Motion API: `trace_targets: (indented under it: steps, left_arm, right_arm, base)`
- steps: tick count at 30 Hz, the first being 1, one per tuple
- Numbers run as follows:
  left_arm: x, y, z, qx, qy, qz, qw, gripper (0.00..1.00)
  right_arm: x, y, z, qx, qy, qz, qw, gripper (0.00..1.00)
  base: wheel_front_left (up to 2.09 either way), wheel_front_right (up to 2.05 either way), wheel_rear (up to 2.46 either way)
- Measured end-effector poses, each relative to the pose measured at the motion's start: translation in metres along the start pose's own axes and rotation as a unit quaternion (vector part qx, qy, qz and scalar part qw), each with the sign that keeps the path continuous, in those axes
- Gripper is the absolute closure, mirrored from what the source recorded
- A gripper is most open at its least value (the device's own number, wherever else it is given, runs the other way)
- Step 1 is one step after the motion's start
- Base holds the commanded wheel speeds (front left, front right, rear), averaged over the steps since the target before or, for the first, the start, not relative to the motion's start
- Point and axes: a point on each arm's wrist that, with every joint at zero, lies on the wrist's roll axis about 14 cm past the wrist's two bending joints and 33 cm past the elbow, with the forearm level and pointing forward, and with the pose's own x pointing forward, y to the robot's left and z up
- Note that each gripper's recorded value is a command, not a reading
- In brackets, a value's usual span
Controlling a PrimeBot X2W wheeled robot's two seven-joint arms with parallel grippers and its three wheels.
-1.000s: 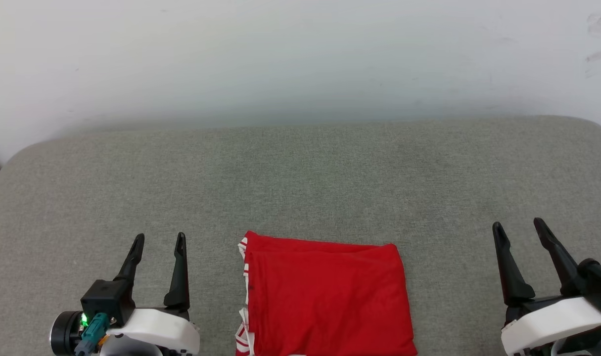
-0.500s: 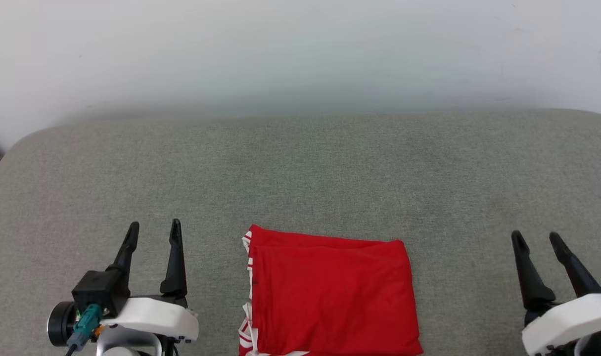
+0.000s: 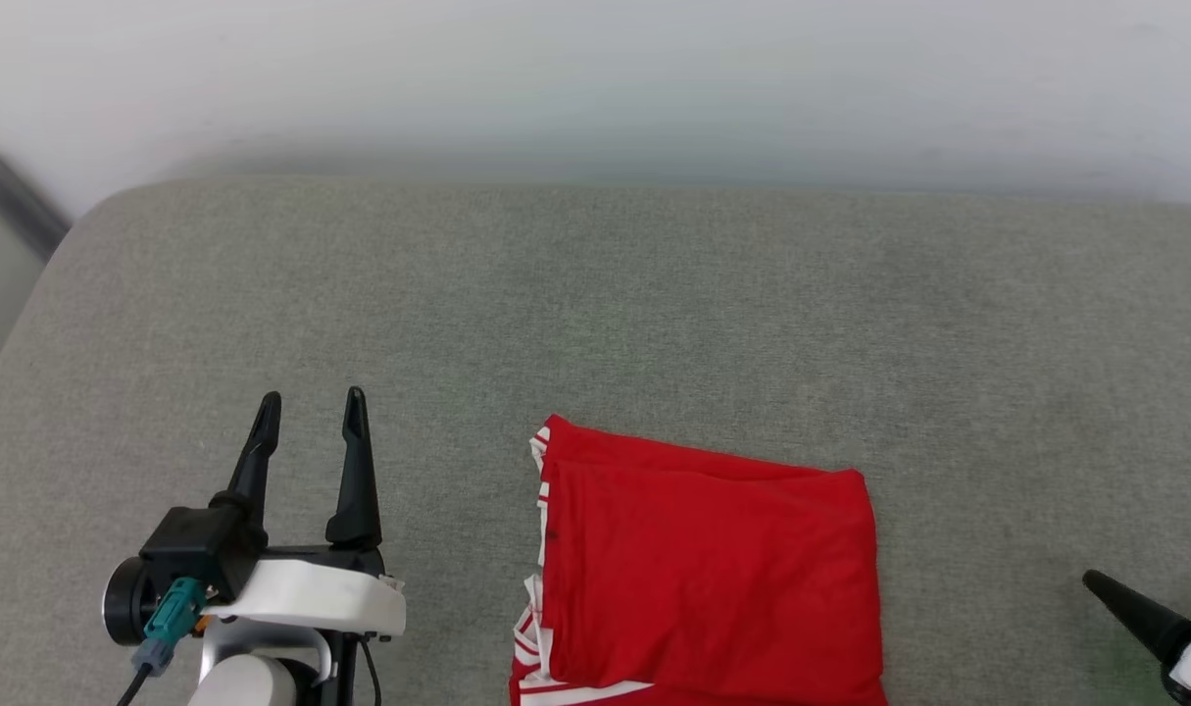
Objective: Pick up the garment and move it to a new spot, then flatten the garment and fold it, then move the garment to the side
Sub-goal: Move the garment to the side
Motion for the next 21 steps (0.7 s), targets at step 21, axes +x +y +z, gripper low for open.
trace_targets:
  steps: [21]
  left_arm:
    - [0.01, 0.026, -0.02, 0.02, 0.02, 0.025, 0.999, 0.0]
  right_arm:
    - [0.071, 0.122, -0.094, 0.073, 0.256, 0.183, 0.946, 0.17]
  base:
    - [0.0, 0.0, 0.0]
